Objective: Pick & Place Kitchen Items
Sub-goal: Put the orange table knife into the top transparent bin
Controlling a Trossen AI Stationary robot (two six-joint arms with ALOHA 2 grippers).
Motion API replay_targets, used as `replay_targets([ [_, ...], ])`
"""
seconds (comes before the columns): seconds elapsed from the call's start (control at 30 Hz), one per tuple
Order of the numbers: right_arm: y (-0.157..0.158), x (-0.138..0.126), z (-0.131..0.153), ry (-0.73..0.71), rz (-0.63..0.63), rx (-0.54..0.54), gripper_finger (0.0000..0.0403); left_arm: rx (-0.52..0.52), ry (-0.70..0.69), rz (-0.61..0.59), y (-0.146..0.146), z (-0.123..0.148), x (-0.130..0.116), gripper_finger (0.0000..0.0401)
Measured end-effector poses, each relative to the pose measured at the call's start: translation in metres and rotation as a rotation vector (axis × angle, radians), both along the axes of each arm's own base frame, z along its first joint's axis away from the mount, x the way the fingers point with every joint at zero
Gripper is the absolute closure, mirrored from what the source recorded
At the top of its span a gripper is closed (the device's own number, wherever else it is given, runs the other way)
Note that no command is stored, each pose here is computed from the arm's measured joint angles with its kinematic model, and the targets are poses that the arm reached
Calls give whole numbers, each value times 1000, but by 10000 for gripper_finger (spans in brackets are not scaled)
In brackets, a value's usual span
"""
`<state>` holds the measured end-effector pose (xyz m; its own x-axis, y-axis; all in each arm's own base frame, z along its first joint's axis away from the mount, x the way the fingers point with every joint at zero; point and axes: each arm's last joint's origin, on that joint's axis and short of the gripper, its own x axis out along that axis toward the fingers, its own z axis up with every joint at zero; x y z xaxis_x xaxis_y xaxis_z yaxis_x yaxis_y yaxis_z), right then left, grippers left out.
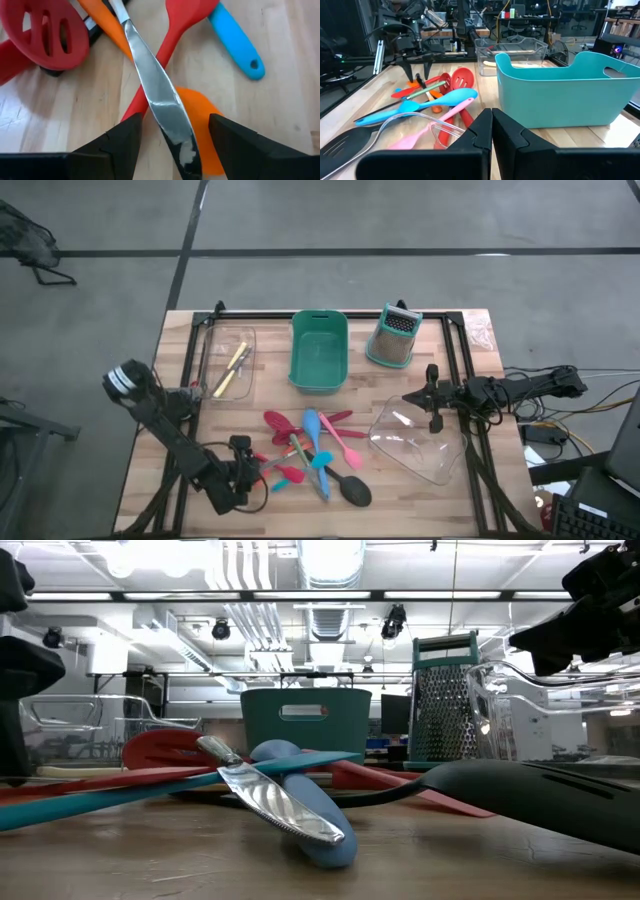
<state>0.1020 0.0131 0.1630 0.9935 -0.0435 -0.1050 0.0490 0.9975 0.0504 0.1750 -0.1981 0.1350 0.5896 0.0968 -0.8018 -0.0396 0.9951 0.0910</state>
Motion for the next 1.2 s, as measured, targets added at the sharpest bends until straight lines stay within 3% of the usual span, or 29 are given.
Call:
replay_targets([
  [0.5,0,0,0,0,-1,0,394,-1,24,47,1,0,-1,175],
  [1.0,0,0,0,-1,-1,0,394,4,41,45,2,-1,-2,298],
  [1.2,0,0,0,-1,-1,2,394,10,41,36,1,2,0,324],
])
